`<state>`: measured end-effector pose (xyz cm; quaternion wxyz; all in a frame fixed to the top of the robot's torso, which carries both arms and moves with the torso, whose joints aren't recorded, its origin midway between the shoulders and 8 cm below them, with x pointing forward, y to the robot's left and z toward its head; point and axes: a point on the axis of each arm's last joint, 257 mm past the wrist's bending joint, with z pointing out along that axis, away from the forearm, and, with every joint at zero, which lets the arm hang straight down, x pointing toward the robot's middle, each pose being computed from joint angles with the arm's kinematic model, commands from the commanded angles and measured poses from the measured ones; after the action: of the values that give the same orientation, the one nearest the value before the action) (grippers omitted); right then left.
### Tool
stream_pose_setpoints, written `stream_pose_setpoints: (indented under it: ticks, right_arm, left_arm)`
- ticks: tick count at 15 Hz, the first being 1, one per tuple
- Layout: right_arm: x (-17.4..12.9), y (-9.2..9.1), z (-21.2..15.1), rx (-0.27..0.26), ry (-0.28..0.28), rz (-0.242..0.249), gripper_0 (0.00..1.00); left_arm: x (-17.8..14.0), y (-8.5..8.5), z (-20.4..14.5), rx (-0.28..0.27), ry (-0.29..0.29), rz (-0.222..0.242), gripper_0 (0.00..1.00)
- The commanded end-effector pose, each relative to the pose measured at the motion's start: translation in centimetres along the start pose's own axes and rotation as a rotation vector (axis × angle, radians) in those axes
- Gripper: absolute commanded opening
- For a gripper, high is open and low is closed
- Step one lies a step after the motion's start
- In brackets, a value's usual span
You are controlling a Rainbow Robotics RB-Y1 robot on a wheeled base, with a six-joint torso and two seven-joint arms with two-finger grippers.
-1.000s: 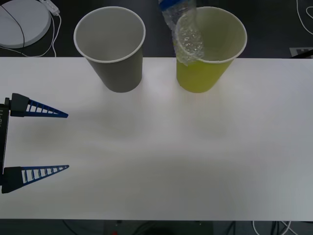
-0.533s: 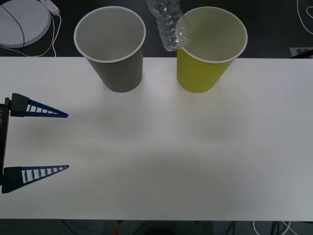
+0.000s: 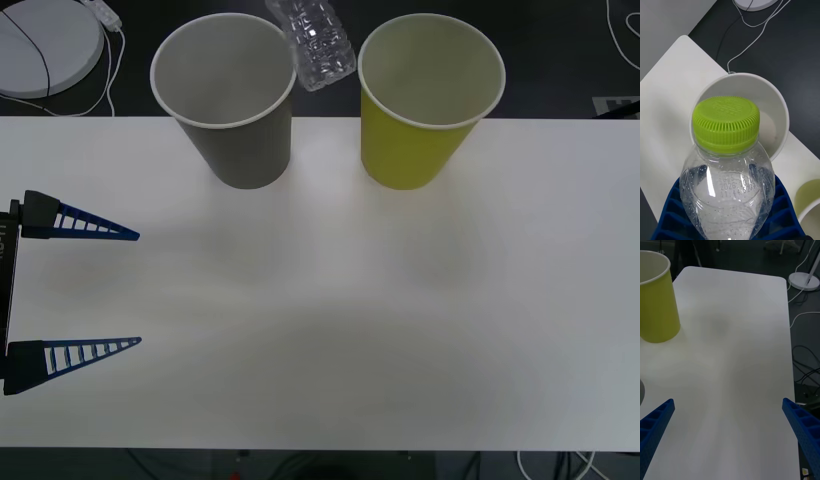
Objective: Put the can into the green bin and the plastic bottle into the gray bin
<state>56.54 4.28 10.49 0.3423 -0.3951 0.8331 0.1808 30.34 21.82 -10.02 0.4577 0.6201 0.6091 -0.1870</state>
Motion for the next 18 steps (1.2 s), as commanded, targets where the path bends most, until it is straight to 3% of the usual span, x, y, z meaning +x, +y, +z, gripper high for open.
stream_pose_setpoints:
  ticks: [1, 9, 18]
  right_arm:
    - [-0.8, 0.5, 0.8, 0.015, 0.012, 0.017, 0.00]
    - [-2.8, 1.2, 2.3, 0.092, 0.022, 0.020, 0.00]
    - [-4.8, 1.2, 5.3, 0.159, -0.043, 0.036, 0.00]
  left_arm:
    - [0.0, 0.0, 0.0, 0.000, 0.000, 0.000, 1.00]
    - [0.0, 0.0, 0.0, 0.000, 0.000, 0.000, 1.00]
    - [0.0, 0.0, 0.0, 0.000, 0.000, 0.000, 1.00]
